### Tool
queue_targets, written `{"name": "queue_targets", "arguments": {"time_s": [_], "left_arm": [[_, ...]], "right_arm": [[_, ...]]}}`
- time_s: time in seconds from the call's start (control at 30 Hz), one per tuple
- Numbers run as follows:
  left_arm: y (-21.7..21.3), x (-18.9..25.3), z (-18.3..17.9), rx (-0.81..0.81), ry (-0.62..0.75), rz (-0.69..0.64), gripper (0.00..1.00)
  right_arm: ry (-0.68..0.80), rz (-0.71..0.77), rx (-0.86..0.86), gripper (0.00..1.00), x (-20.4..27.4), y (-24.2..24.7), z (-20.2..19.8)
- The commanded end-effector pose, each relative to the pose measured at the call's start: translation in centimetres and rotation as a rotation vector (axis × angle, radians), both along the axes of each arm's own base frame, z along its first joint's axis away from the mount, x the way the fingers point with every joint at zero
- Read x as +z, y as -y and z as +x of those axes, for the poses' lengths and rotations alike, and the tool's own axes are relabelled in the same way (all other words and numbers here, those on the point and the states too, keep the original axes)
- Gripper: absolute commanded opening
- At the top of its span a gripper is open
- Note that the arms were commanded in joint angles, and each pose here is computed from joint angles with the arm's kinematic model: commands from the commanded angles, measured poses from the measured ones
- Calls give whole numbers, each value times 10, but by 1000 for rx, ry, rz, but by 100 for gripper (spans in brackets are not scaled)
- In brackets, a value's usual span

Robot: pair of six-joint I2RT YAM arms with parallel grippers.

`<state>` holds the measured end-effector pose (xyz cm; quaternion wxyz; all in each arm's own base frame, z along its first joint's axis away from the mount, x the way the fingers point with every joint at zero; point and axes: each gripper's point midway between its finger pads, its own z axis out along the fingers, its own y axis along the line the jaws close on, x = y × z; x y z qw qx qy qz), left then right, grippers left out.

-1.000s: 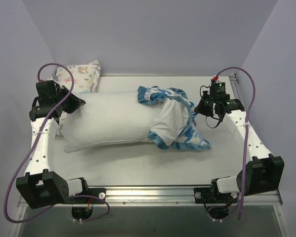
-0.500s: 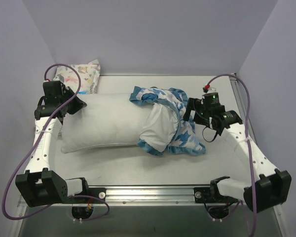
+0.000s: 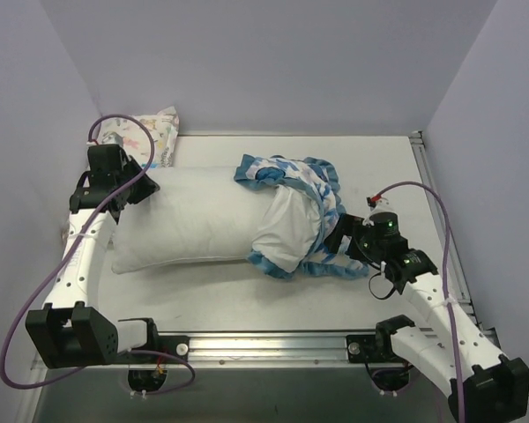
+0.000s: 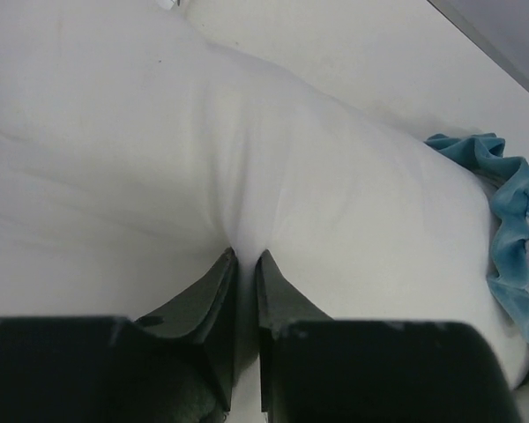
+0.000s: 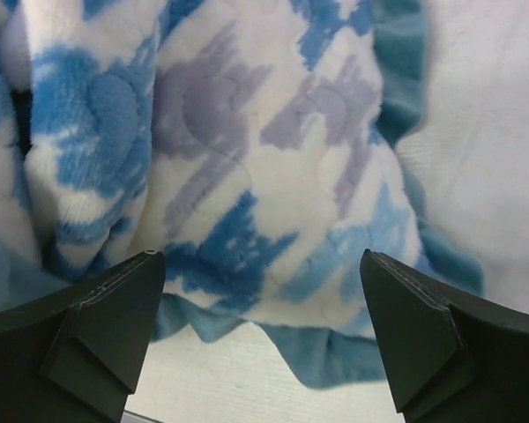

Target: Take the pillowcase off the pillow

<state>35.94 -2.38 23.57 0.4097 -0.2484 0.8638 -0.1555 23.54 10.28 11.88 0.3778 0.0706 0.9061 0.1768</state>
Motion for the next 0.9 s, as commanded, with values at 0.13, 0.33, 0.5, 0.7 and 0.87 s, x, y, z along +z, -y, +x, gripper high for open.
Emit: {"name": "queue_targets", "arguments": {"time_s": [0.13, 0.33, 0.5, 0.7, 0.87], "left_arm": [[32, 47, 12, -145, 131, 43, 34], [83, 78, -6, -305, 159, 198, 86], [145, 54, -50, -421, 126, 240, 91], [176, -35, -69, -482, -30, 273, 92], [178, -59, -51, -445, -58, 343, 83]], "right_arm": [[-21, 93, 39, 79, -26, -31, 20], [-13, 120, 64, 8, -23, -44, 25], [10, 96, 65, 0, -10, -47, 30], [15, 74, 64, 0, 0, -47, 32], [23, 15, 24, 0, 10, -35, 36]]}}
